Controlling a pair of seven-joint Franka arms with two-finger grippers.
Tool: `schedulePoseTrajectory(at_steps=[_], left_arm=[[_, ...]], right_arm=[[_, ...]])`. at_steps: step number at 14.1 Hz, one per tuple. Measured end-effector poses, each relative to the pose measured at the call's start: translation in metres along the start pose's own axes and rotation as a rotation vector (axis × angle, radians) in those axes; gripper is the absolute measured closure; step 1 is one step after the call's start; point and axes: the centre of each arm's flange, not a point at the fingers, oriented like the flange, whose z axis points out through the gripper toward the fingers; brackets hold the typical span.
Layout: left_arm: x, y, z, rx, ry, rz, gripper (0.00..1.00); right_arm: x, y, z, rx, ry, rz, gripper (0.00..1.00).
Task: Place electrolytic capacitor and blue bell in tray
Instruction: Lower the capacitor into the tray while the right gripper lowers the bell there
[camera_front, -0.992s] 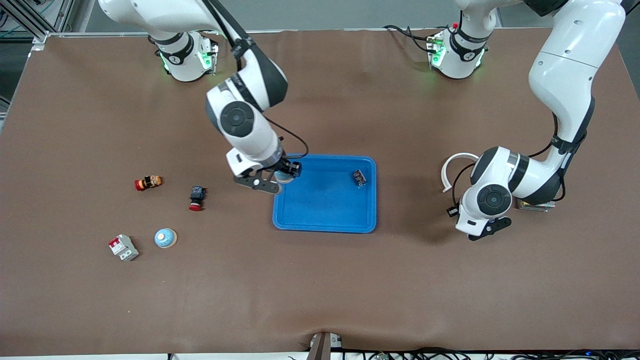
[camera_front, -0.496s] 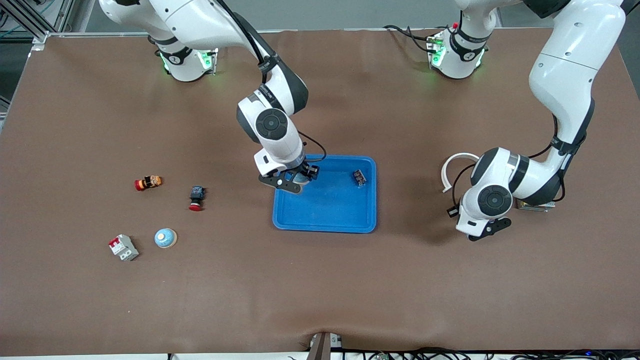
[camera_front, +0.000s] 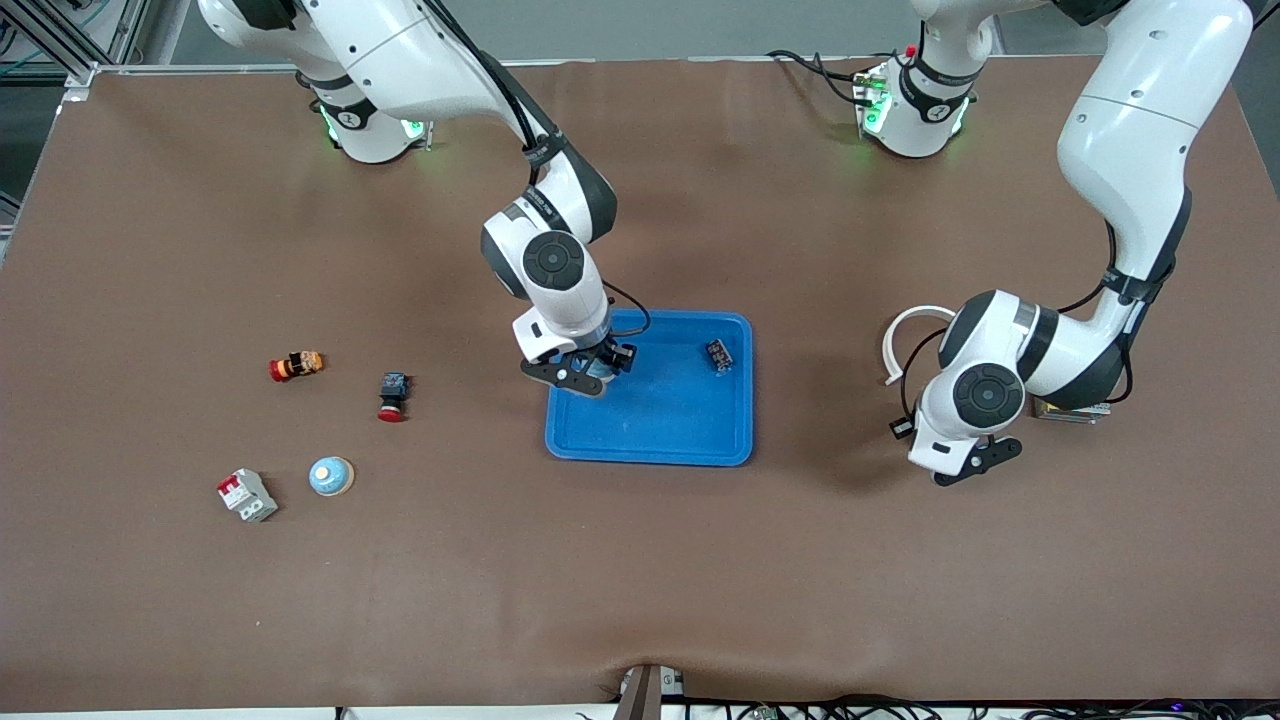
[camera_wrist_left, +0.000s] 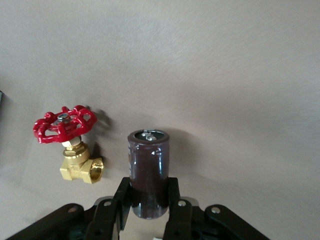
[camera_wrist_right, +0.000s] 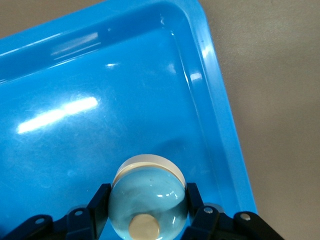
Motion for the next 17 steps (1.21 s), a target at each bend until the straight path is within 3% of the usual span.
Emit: schedulePoseTrajectory(at_steps=[7,13,17], left_arm=[[-0.033,0.056,-0.079,-0.077,-0.015,-0.047,0.67],[-0.106,0.138,-0.105,-0.104,0.007,-0.002,0.67],[-0.135,0.173,-0.103,-0.146,0.002,0.051,0.67]], right_arm=[[-0.012,-0.005,0.025,0.006,0.005,-0.001,0.34],[-0.013,-0.005,0.026,0.006,0.007,-0.001,0.34],[-0.012,-0.006,0.026,0.008,0.009,0.003,0.01]])
